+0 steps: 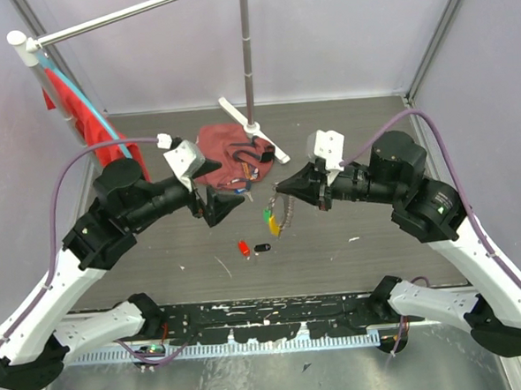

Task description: Put the keys on the keyring

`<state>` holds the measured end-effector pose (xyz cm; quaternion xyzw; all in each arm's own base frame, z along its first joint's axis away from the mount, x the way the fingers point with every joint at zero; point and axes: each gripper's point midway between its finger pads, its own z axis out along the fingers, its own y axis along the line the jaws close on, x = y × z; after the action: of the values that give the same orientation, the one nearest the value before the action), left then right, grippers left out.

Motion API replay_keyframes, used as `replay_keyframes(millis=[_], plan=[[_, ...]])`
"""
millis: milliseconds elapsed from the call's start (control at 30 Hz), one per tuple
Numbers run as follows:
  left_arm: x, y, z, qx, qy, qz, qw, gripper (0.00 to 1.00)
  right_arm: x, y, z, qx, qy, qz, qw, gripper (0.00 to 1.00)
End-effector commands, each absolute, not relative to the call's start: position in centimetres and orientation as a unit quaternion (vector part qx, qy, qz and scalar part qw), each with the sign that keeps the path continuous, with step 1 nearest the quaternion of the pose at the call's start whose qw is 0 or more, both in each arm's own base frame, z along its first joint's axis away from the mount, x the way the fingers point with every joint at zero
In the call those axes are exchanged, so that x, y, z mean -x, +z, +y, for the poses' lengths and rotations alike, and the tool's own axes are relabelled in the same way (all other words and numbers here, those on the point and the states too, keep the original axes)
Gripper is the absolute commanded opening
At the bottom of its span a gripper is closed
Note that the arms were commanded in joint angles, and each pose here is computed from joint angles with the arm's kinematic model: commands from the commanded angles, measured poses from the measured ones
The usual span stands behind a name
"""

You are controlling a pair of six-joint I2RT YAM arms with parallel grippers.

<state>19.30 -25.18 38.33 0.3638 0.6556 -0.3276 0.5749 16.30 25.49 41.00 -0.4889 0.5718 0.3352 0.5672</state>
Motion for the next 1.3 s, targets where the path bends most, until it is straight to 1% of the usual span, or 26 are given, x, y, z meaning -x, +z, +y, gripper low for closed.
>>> replay_keyframes(millis=[0, 100, 200, 333, 400, 533, 567, 633, 767, 967, 1033, 1167, 1267], plan=[[-16.1, 41.6, -26.4, -0.442, -0.376, 0.554, 0.597, 0.95, -12.8, 45.6, 26.9, 0.537, 0.402, 0.471, 0.573, 0.01], [-15.8, 42.5, -26.1, -0.435, -0.378, 0.542, 0.612, 0.9, -12.7, 46.7, 27.2, 0.529, 0.416, 0.465, 0.576, 0.01], [-16.3, 43.3, -25.8, -0.419, -0.368, 0.516, 0.65, 0.88, -12.6, 48.0, 27.1, 0.515, 0.424, 0.459, 0.587, 0.01], [-16.8, 43.9, -25.1, -0.414, -0.334, 0.474, 0.702, 0.91, -12.5, 49.6, 27.2, 0.498, 0.44, 0.456, 0.592, 0.01], [-16.5, 44.2, -25.2, -0.437, -0.315, 0.441, 0.718, 0.91, -12.3, 50.0, 27.4, 0.494, 0.45, 0.455, 0.589, 0.0], [-14.9, 45.5, -25.7, -0.47, -0.301, 0.342, 0.756, 0.9, -11.4, 50.5, 27.7, 0.497, 0.474, 0.445, 0.575, 0.01], [-14.4, 45.8, -25.9, -0.478, -0.303, 0.324, 0.759, 0.89, -11.3, 50.7, 27.6, 0.496, 0.476, 0.443, 0.575, 0.01], [-13.7, 46.3, -26.2, -0.5, -0.295, 0.291, 0.76, 0.82, -11.1, 51.0, 27.5, 0.497, 0.478, 0.439, 0.576, 0.01], [-12.3, 47.7, -26.4, -0.507, -0.31, 0.246, 0.766, 0.76, -11.0, 51.6, 27.4, 0.488, 0.483, 0.436, 0.581, 0.0], [-11.3, 49.0, -26.1, -0.494, -0.329, 0.229, 0.772, 0.73, -11.2, 52.6, 27.3, 0.457, 0.499, 0.432, 0.596, 0.0], [-11.3, 49.2, -25.9, -0.489, -0.327, 0.226, 0.776, 0.69, -11.1, 52.8, 27.3, 0.452, 0.503, 0.429, 0.599, 0.01], [-11.0, 49.6, -26.2, -0.489, -0.34, 0.22, 0.772, 0.58, -11.0, 53.2, 27.3, 0.449, 0.51, 0.423, 0.6, 0.01], [-10.9, 50.0, -26.4, -0.484, -0.347, 0.215, 0.774, 0.56, -10.9, 53.2, 27.4, 0.448, 0.514, 0.422, 0.598, 0.01]])
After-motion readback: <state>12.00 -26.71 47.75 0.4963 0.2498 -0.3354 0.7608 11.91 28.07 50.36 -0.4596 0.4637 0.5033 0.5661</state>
